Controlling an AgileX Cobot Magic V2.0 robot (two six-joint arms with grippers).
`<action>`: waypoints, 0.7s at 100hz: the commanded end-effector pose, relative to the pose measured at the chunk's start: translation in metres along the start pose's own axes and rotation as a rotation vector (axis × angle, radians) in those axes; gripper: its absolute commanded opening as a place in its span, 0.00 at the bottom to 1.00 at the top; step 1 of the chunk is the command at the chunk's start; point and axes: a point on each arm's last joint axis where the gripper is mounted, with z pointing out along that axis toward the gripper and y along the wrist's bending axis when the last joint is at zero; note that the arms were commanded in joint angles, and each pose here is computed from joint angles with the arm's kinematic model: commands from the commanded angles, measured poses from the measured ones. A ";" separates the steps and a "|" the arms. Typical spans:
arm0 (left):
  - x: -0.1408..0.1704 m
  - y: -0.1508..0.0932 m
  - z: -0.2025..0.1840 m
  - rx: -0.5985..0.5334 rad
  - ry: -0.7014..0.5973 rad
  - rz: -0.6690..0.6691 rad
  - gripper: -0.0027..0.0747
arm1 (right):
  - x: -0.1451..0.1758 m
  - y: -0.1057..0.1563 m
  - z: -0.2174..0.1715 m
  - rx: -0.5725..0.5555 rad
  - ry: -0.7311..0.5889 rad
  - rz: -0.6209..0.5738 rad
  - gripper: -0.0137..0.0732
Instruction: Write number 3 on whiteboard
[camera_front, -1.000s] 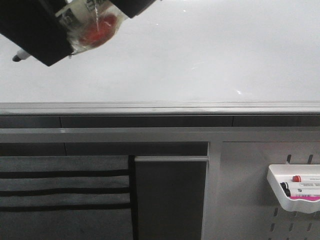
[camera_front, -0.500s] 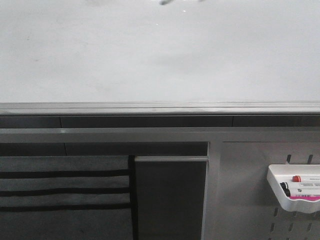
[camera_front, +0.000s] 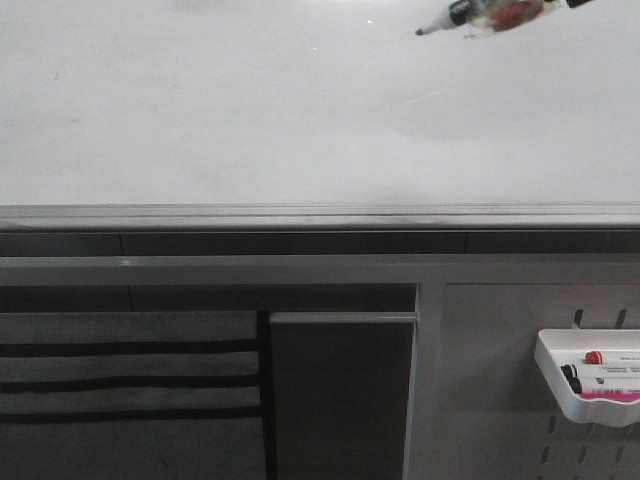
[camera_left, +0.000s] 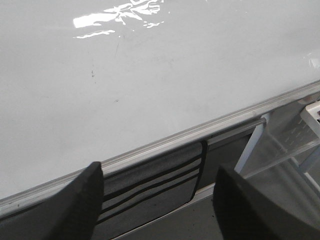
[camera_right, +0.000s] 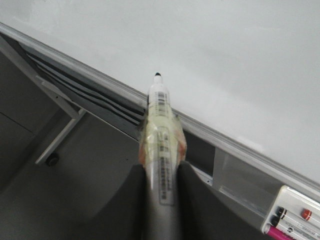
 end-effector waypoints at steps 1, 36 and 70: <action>-0.013 0.003 -0.001 -0.020 -0.092 -0.038 0.60 | -0.030 0.001 -0.004 -0.030 -0.036 -0.003 0.22; -0.003 -0.008 0.019 0.115 0.045 0.163 0.60 | -0.099 0.003 0.055 -0.223 0.209 -0.144 0.22; -0.001 -0.009 0.032 0.134 0.084 0.161 0.60 | -0.140 -0.003 0.104 -0.152 0.152 -0.235 0.22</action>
